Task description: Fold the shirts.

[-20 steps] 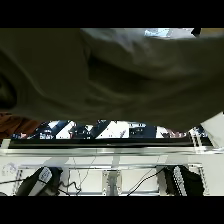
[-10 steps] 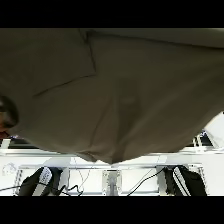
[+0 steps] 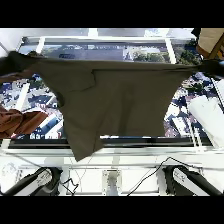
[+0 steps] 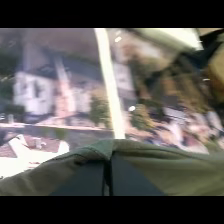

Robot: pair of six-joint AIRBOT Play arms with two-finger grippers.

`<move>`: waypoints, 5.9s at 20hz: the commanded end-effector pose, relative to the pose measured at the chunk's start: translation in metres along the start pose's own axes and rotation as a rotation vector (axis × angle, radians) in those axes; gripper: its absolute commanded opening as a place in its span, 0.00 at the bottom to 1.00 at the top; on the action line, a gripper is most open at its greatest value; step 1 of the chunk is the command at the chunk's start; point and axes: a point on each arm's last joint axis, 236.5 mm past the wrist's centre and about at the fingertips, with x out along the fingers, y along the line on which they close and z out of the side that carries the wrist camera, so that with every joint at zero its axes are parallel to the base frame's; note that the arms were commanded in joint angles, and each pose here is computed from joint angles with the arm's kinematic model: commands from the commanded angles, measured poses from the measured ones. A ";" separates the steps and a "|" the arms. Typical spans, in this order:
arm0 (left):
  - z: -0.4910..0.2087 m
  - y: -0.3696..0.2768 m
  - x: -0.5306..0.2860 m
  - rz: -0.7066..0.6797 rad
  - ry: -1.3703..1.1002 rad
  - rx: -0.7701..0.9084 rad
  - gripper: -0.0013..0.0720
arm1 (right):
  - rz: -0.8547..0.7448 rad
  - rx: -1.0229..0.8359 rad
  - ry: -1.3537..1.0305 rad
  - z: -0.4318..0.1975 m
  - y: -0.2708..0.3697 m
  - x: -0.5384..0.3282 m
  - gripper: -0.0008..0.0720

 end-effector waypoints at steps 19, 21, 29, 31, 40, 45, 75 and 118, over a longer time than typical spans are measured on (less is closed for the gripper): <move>-0.120 0.139 0.087 0.208 0.384 -0.202 0.03 | 0.028 0.041 0.182 -0.101 0.009 0.245 0.04; -0.147 0.149 0.071 0.273 0.507 -0.211 0.03 | 0.025 0.019 0.227 -0.112 0.008 0.242 0.04; -0.206 0.171 0.061 0.336 0.627 -0.272 0.03 | 0.043 -0.005 0.430 -0.163 0.009 0.237 0.04; -0.208 0.172 0.061 0.339 0.626 -0.271 0.06 | 0.046 0.000 0.437 -0.165 0.010 0.237 0.06; -0.171 0.182 0.058 0.384 0.575 -0.145 0.62 | 0.034 -0.052 0.450 -0.151 0.008 0.222 0.40; -0.028 0.122 0.041 0.332 0.347 0.073 0.63 | -0.092 -0.235 0.351 -0.070 -0.011 0.162 0.40; -0.364 0.051 -0.075 0.235 0.695 -0.411 0.87 | -0.235 -0.335 0.080 -0.097 -0.001 -0.075 0.39; -0.293 -0.015 -0.010 0.049 0.564 -0.187 0.03 | -0.054 0.154 0.608 -0.266 -0.028 0.052 0.54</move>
